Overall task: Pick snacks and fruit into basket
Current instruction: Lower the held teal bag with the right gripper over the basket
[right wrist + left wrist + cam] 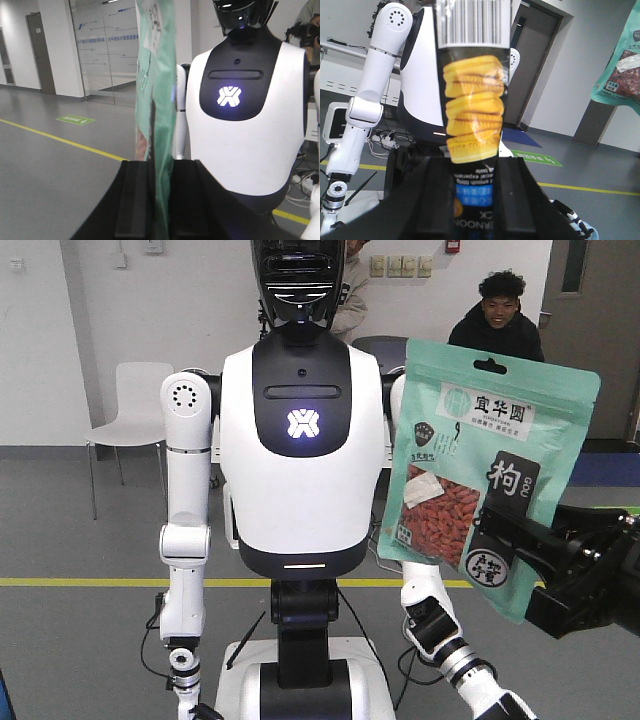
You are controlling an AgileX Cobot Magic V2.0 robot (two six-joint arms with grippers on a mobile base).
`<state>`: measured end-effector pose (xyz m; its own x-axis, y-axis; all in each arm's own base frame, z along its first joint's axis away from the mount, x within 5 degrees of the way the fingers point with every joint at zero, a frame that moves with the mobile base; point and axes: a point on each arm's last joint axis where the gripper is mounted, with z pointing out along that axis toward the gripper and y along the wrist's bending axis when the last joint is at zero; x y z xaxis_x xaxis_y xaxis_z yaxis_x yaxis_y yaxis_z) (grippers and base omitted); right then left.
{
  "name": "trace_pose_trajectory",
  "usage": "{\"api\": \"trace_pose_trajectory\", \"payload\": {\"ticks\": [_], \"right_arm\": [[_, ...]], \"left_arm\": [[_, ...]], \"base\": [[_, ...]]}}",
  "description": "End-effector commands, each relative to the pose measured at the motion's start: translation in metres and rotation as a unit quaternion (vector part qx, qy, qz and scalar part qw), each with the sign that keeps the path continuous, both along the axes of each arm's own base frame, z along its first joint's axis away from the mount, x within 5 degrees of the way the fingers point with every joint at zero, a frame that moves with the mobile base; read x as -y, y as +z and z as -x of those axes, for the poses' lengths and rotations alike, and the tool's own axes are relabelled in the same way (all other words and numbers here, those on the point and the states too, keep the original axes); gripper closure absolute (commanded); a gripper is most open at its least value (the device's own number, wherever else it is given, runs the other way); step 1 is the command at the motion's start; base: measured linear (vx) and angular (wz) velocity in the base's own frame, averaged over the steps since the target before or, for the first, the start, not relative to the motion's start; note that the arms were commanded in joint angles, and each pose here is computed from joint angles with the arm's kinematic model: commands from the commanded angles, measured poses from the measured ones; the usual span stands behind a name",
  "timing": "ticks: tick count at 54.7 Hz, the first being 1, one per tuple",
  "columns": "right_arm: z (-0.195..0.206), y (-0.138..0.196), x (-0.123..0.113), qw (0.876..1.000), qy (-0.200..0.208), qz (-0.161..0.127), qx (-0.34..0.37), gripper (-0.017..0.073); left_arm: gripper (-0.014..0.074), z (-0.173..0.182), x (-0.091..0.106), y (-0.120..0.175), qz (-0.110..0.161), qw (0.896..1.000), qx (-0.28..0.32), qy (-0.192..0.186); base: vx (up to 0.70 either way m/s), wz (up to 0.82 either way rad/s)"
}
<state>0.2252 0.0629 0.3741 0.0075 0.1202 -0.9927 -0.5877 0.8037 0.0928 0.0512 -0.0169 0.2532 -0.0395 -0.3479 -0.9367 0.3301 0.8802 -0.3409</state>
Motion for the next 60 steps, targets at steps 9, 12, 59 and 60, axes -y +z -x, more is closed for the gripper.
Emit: {"api": "trace_pose_trajectory", "payload": {"ticks": [9, 12, 59, 60], "right_arm": [[0.002, -0.011, 0.008, 0.997, -0.058, -0.027, 0.037, 0.0570], [0.004, -0.023, 0.006, 0.997, -0.067, -0.019, 0.030, 0.0570], [0.040, -0.066, -0.072, 0.986, 0.018, 0.159, -0.050, 0.0569], [0.040, -0.066, -0.072, 0.986, 0.018, 0.160, -0.052, 0.0569]], "left_arm": [[0.0591, 0.002, 0.001, 0.018, 0.019, 0.998, 0.053, -0.010], [0.0591, 0.002, 0.001, 0.018, 0.019, 0.998, 0.053, -0.010], [0.0591, 0.002, 0.001, 0.018, 0.019, 0.998, 0.053, -0.010], [0.0591, 0.002, 0.001, 0.018, 0.019, 0.998, 0.053, -0.010]], "base": [[0.00, 0.00], [0.00, 0.00], [0.00, 0.00], [0.00, 0.00]]}}
